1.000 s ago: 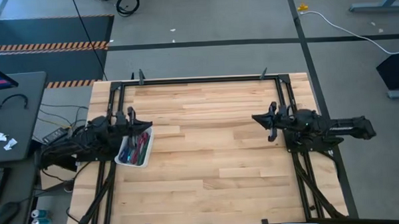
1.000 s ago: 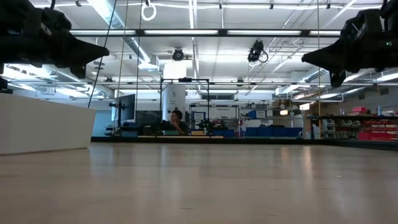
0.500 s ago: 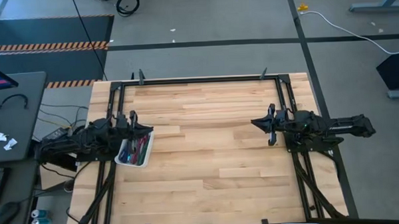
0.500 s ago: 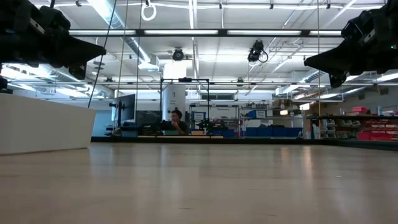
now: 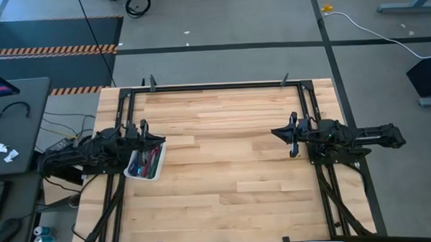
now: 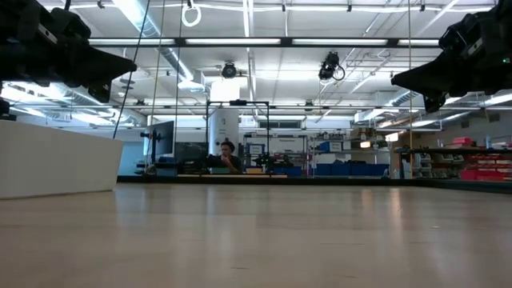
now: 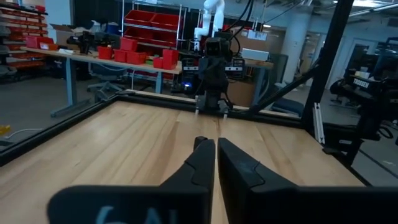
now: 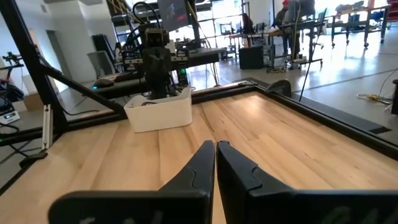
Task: Pick and place USB-C Cables
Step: Return to Home Position
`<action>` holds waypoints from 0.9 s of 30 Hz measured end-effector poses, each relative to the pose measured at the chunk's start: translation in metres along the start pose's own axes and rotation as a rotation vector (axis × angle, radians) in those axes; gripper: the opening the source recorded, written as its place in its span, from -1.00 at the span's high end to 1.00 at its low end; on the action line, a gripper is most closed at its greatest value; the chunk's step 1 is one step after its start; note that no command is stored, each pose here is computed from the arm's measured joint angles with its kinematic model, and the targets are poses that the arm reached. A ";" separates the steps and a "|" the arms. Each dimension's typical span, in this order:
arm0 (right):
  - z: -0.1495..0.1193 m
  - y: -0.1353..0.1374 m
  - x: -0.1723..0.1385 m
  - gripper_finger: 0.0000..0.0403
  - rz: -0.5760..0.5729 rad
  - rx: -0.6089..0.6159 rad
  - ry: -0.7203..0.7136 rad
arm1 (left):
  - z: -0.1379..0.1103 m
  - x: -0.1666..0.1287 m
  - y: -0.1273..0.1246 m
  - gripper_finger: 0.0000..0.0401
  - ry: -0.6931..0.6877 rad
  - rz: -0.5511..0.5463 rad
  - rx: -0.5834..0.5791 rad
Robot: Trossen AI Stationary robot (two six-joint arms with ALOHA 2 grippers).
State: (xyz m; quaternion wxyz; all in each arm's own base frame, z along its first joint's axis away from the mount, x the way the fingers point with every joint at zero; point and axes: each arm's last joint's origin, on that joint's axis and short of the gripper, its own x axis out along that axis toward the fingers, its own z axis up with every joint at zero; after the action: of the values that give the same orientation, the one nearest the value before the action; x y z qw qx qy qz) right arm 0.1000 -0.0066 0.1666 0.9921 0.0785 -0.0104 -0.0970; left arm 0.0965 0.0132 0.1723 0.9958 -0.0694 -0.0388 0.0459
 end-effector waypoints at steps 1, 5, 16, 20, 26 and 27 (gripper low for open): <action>0.000 0.000 0.000 0.89 0.000 0.000 0.000 | 0.000 0.000 0.000 0.89 0.000 0.000 0.000; 0.000 0.000 0.000 0.89 0.000 0.000 0.000 | -0.001 0.000 -0.002 0.90 0.014 -0.023 -0.041; 0.001 0.000 0.000 0.88 0.001 0.001 -0.007 | -0.006 -0.001 -0.012 0.83 0.045 -0.062 0.139; 0.001 0.000 0.000 0.88 0.001 0.001 -0.007 | -0.005 -0.001 -0.013 0.85 0.033 -0.087 0.184; 0.001 0.000 0.000 0.88 0.001 0.001 -0.007 | 0.000 0.000 -0.014 0.88 -0.020 -0.098 0.145; 0.001 0.000 0.000 0.88 0.001 0.001 -0.007 | 0.000 0.000 -0.014 0.88 -0.021 -0.098 0.145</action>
State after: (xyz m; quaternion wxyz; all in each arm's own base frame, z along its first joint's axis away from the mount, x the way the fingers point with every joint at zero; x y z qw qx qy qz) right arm 0.1000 -0.0066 0.1673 0.9921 0.0787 -0.0138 -0.0966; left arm 0.0972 -0.0011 0.1748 0.9988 0.0052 -0.0494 0.0003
